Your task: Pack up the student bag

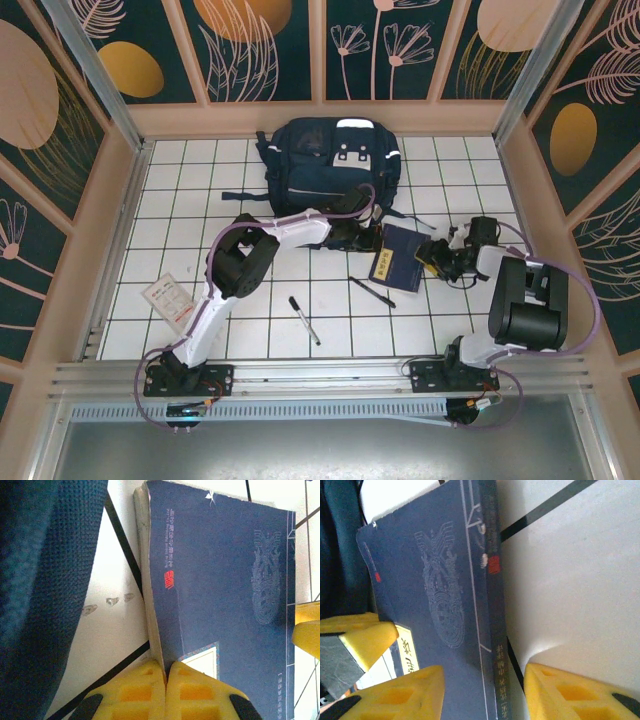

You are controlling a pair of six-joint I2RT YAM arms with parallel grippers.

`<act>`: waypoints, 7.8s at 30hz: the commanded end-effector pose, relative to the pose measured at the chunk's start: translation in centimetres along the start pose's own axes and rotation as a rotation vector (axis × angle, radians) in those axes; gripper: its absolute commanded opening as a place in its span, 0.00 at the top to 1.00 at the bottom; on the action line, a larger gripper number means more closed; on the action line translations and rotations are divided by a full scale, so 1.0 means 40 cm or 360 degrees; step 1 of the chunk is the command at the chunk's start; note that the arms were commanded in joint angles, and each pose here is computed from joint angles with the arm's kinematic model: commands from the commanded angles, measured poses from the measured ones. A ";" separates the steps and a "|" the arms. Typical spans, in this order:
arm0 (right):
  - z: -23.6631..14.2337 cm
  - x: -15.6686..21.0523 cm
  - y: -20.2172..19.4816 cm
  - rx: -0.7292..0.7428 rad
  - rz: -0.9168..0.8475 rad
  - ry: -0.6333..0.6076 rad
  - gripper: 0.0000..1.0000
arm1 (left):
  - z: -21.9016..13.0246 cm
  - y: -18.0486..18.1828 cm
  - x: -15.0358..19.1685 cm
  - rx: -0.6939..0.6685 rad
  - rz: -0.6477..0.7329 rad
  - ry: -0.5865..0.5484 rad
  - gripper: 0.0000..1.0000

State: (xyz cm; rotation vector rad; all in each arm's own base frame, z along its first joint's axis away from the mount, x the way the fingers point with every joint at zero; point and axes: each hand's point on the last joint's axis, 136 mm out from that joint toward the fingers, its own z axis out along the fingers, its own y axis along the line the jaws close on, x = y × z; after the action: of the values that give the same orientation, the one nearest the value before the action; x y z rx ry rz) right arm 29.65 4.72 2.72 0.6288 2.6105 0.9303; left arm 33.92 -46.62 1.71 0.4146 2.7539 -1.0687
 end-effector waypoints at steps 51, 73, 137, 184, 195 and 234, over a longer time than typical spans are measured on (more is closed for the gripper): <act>-0.270 -0.133 0.233 -0.0042 -0.0246 -0.0601 1.00 | -0.258 0.163 -0.241 -0.0825 0.1489 0.0131 0.01; -0.217 -0.078 0.217 -0.0079 -0.0281 -0.0461 1.00 | -0.333 0.176 -0.431 -0.1309 0.1468 -0.0394 0.39; 0.191 -0.143 0.480 -0.0394 -0.0263 -0.0213 0.58 | -0.730 -0.331 -0.537 -0.0908 0.1212 -0.1372 1.00; 0.234 -0.253 0.523 -0.0369 -0.0442 -0.0760 0.98 | -0.670 -0.309 -0.509 -0.0886 0.1381 -0.1255 1.00; 0.306 -0.069 0.563 -0.0546 -0.0478 -0.0551 0.99 | -0.694 -0.328 -0.521 -0.0860 0.1323 -0.1286 1.00; -0.029 0.142 0.450 -0.0105 -0.0885 -0.0241 0.73 | -0.687 0.093 -0.326 -0.0758 0.0379 -0.0678 0.37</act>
State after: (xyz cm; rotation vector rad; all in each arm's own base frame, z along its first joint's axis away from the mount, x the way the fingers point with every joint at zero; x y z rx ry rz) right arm 29.93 19.57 16.27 0.0229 2.2890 0.8258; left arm 45.35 -32.43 25.30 0.5932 2.2706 -0.3291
